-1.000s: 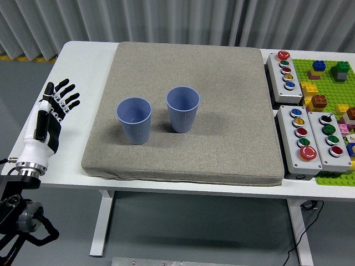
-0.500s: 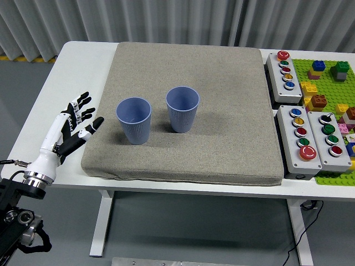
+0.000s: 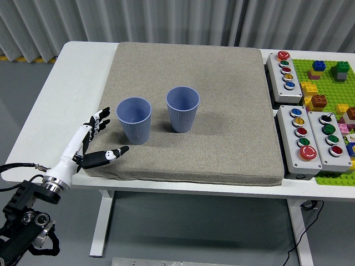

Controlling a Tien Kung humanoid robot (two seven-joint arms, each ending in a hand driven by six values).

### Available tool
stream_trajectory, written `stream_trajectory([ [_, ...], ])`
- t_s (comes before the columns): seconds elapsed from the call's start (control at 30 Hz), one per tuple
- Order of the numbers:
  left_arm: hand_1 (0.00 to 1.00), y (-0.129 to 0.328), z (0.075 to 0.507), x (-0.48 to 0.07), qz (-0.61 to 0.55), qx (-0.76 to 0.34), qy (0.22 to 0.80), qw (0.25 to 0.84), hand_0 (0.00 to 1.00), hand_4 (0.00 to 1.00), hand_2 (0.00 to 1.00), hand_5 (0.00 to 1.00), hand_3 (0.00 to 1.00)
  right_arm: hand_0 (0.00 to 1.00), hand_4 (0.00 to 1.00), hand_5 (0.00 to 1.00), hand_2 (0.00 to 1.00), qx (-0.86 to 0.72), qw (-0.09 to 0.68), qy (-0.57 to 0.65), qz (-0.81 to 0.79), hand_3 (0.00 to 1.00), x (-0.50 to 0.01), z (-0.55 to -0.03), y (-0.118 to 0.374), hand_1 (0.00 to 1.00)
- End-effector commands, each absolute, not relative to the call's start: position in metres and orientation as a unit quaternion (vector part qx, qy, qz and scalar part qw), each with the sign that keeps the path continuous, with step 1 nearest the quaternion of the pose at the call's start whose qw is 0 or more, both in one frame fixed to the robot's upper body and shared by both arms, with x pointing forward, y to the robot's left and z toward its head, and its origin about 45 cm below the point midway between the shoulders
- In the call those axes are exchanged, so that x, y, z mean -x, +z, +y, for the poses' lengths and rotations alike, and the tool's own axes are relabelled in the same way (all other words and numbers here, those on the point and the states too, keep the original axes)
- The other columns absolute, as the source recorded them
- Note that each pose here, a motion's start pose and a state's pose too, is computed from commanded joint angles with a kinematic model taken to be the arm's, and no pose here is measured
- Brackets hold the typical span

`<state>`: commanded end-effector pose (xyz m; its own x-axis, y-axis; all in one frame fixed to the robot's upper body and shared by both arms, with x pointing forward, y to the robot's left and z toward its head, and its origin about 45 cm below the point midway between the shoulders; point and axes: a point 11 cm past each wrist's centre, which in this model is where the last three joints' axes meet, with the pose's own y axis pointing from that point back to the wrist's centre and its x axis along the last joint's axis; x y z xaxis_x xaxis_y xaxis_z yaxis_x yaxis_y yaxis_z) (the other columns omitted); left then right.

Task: Pick cup pour cup place

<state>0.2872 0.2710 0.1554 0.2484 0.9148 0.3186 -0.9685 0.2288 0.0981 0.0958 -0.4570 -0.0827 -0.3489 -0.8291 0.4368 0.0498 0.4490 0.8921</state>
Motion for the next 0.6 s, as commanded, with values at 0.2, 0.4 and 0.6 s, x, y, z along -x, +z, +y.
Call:
stream_trajectory([
  [0.2, 0.948, 0.153, 0.271, -0.303, -0.093, -0.134, 0.611, 0.774, 0.939, 0.933, 0.998, 0.218, 0.998, 0.640, 0.002, 0.002, 0.507, -0.282, 0.495, -0.443, -0.693, 0.574, -0.097, -0.457, -0.083, 0.599],
  [0.4, 0.945, 0.151, 0.262, -0.313, -0.087, -0.129, 0.604, 0.781, 0.942, 0.940, 0.998, 0.237, 0.998, 0.641, 0.002, 0.002, 0.507, -0.281, 0.495, -0.444, -0.692, 0.574, -0.096, -0.456, -0.083, 0.599],
  [0.6, 0.944, 0.158, 0.251, -0.322, -0.093, -0.119, 0.594, 0.790, 0.939, 0.944, 0.998, 0.251, 0.998, 0.641, 0.002, 0.002, 0.507, -0.281, 0.498, -0.444, -0.690, 0.574, -0.094, -0.455, -0.084, 0.599],
])
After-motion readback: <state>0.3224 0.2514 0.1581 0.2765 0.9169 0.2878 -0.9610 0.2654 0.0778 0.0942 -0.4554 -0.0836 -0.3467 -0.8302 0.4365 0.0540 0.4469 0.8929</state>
